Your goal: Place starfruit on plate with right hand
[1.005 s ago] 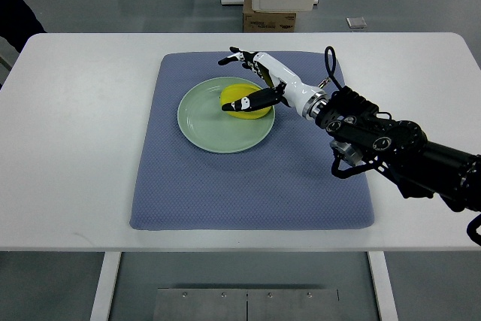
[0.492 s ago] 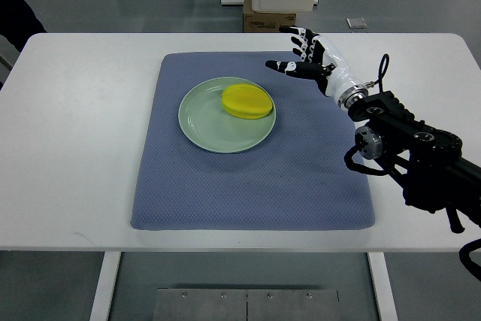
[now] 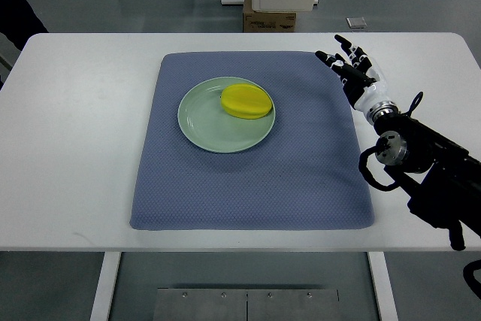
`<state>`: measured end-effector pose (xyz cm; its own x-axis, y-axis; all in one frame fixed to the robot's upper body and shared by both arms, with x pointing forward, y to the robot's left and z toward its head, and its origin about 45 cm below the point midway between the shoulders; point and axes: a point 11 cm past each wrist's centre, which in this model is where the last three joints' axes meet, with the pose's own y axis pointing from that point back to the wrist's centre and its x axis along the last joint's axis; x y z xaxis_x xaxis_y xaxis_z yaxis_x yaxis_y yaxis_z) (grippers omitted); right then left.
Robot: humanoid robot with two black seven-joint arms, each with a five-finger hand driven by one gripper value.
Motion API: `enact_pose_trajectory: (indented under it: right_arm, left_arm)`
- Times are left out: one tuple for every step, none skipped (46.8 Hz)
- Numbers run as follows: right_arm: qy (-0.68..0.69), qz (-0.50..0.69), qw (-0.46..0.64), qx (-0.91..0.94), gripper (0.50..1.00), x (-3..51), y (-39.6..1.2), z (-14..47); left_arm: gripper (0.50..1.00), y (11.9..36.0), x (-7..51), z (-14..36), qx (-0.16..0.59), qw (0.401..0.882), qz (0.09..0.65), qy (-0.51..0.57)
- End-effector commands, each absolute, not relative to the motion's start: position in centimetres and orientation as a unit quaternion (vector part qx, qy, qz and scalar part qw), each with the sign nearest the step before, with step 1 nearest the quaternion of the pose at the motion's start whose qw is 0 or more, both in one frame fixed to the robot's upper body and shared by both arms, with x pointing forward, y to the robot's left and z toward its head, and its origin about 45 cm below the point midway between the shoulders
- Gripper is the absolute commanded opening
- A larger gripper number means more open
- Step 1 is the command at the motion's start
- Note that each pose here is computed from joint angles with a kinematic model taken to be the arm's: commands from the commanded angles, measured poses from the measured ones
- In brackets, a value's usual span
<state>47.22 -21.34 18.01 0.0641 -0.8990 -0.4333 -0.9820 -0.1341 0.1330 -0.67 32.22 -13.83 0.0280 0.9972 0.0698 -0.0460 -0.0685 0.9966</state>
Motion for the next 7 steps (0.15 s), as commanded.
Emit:
enact_pose_trajectory:
  right_arm:
    - [0.652,0.217,0.094,-0.720,1.000,46.83,-21.41,17.28]
    - [0.652,0.218,0.094,-0.720,1.000,46.74,-21.38,17.14]
    - [0.652,0.218,0.093,-0.720,1.000,46.70,-21.40,17.06]
    - [0.653,0.219,0.092,-0.719,1.000,46.62,-21.44,16.92]
    - [0.653,0.220,0.092,-0.719,1.000,46.54,-21.48,16.79]
    - [0.653,0.220,0.092,-0.719,1.000,46.54,-21.48,16.79]
    - [0.654,0.221,0.091,-0.718,1.000,46.46,-21.52,16.64]
  left_arm:
    - [1.000,32.22,-0.68,-13.83,0.513,0.501,0.521,0.464]
    - [1.000,32.22,-0.68,-13.83,0.513,0.501,0.521,0.464]
    - [1.000,32.22,-0.68,-13.83,0.513,0.501,0.521,0.464]
    - [1.000,32.22,-0.68,-13.83,0.513,0.501,0.521,0.464]
    - [1.000,32.22,-0.68,-13.83,0.513,0.501,0.521,0.464]
    - [1.000,32.22,-0.68,-13.83,0.513,0.501,0.521,0.464]
    - [1.000,32.22,-0.68,-13.83,0.513,0.501,0.521,0.464]
